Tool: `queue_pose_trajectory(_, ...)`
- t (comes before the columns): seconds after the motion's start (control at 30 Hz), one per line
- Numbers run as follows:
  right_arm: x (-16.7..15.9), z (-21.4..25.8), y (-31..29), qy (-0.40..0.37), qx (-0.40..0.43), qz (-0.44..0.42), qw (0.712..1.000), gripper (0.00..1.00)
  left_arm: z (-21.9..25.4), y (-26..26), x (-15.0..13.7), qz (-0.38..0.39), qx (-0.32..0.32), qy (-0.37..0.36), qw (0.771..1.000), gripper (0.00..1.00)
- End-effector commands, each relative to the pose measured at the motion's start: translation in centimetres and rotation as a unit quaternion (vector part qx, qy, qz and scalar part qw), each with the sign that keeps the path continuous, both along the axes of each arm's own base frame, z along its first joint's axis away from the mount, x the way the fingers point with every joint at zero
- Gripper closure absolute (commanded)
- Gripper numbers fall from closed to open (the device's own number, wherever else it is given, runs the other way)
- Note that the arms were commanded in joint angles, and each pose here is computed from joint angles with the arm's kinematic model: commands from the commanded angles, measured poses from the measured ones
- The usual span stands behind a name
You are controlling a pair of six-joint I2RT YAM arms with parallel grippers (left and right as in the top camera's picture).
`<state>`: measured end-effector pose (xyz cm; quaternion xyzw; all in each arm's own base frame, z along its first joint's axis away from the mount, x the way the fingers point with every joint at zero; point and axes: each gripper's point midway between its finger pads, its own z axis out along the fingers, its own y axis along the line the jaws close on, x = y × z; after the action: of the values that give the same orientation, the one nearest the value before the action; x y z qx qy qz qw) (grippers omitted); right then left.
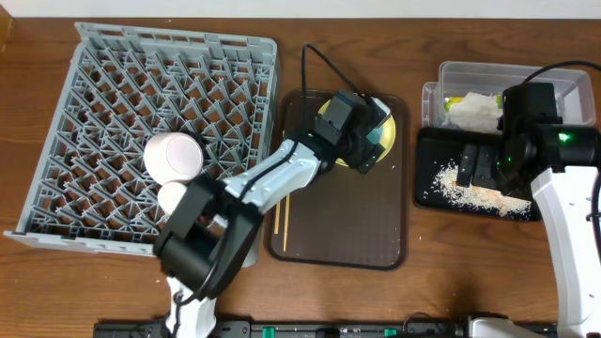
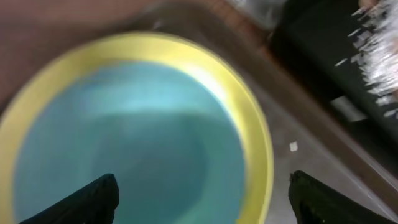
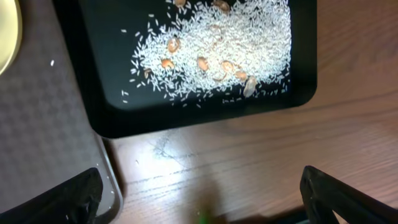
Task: Sort waste into correct bins and load items into the dishwasher
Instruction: 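Grasp the blue bowl rim and lift it toward the rack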
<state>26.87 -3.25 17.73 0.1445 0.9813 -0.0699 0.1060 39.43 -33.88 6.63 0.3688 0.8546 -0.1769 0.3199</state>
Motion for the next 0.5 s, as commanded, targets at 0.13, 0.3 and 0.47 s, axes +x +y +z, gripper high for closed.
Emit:
queue_pose_trajectory(0.13, -0.1, 0.1, -0.4, -0.002, 0.000, -0.012, 1.000, 0.01, -4.4, 1.3, -0.2, 0.009, 0.052, 0.030, 0.998, 0.24)
queue_pose_trajectory(0.3, -0.1, 0.1, -0.4, -0.002, 0.000, -0.012, 1.000, 0.01, -4.3, 2.3, 0.1, 0.027, 0.074, 0.023, 0.997, 0.56)
queue_pose_trajectory(0.47, -0.1, 0.1, -0.4, -0.002, 0.000, -0.012, 1.000, 0.01, -3.0, 2.2, 0.3, 0.031, 0.063, 0.014, 0.997, 0.68)
